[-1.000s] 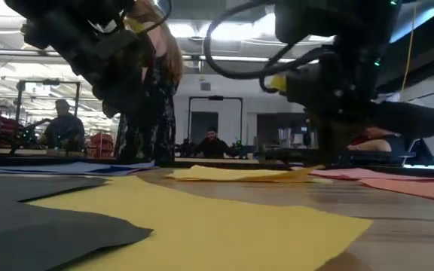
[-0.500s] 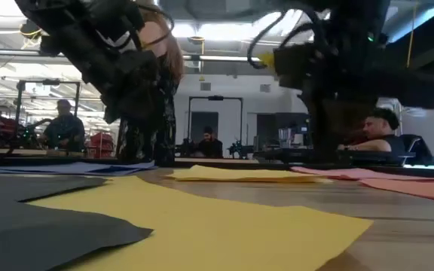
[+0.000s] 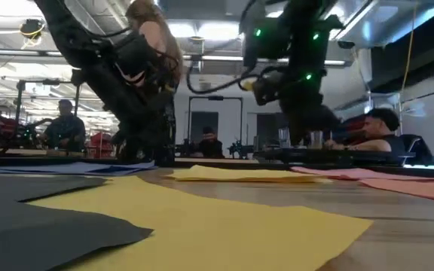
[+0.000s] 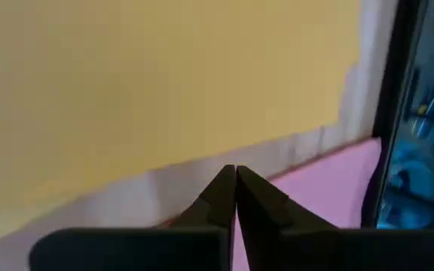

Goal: Organize paper
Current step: Stack the yellow paper on top of the top yellow paper

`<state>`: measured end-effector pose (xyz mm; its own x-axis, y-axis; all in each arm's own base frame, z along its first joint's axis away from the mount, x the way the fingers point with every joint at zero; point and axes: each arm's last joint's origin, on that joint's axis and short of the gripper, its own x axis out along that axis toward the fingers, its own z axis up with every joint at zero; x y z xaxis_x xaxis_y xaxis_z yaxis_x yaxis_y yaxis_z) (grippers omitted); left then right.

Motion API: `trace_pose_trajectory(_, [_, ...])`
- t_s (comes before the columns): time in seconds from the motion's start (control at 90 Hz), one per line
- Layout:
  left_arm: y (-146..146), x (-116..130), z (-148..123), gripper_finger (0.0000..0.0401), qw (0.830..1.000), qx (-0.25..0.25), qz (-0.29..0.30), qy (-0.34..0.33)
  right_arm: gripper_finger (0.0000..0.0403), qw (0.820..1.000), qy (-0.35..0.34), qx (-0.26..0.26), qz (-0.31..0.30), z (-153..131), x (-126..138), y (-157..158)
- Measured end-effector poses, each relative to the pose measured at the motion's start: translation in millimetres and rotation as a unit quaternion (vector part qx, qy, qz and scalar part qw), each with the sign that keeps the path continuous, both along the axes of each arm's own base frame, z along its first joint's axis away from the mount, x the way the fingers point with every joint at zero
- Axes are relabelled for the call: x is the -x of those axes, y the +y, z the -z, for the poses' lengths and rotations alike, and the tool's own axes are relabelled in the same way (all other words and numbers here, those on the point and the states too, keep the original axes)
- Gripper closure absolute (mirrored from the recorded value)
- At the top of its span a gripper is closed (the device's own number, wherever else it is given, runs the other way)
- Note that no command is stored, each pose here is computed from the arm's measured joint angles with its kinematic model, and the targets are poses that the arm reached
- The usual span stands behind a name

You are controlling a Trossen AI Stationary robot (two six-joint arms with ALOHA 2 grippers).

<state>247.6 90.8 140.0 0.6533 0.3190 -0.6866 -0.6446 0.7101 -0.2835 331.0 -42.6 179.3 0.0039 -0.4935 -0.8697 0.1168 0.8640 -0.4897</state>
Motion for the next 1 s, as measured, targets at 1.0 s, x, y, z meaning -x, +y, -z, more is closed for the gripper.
trace_pose_trajectory(1.0, [43.2,-3.6,11.0,0.0401,0.998,0.038,-0.036,-0.036,0.0403,0.933,-0.242,-0.193,0.186,49.1,46.4,-121.9])
